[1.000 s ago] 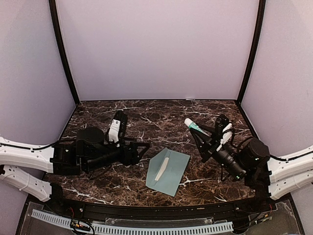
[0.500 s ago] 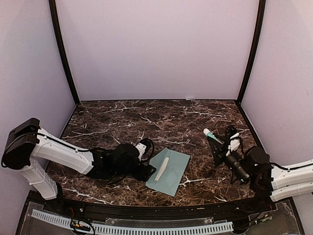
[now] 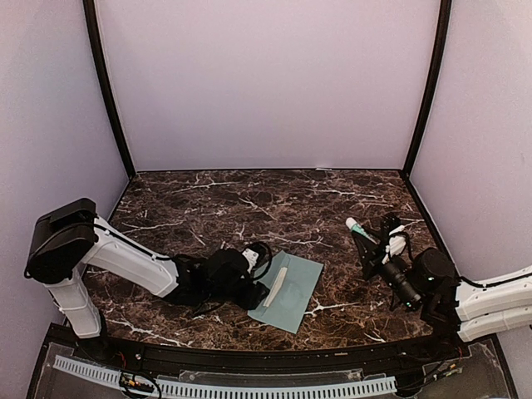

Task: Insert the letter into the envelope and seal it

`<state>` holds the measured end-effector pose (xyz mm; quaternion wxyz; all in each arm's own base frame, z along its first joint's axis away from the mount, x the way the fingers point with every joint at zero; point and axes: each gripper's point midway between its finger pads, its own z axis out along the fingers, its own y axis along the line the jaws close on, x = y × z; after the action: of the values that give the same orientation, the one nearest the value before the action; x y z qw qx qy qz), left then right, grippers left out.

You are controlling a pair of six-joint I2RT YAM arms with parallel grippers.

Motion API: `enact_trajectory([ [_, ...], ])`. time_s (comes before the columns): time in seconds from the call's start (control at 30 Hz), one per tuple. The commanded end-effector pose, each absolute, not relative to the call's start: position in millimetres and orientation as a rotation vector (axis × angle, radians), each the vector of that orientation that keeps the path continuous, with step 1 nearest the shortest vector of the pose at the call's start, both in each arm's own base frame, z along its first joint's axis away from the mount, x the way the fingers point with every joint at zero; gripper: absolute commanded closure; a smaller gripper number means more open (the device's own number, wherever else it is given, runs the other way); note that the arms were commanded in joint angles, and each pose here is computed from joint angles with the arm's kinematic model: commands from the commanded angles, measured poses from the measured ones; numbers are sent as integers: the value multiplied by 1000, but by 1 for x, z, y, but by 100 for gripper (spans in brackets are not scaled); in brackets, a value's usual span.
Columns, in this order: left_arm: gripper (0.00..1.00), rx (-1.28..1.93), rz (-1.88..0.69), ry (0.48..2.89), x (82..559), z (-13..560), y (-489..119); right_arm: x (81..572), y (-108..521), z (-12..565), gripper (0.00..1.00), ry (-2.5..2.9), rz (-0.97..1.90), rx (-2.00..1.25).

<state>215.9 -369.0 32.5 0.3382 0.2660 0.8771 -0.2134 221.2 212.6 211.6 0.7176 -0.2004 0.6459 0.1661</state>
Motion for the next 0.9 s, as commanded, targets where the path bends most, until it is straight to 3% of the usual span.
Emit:
enact_trajectory([
  [0.0, 47, 668, -597, 2284, 220, 33, -380, 222, 211, 221, 100, 1395, 397, -409],
  [0.5, 78, 648, -596, 2325, 216, 21, -388, 227, 215, 219, 100, 1415, 383, -415],
  [0.67, 98, 610, -536, 2319, 219, 22, -389, 229, 218, 219, 100, 1427, 385, -417],
  [0.87, 100, 561, -528, 2302, 216, 31, -388, 239, 239, 214, 100, 1678, 491, -354],
])
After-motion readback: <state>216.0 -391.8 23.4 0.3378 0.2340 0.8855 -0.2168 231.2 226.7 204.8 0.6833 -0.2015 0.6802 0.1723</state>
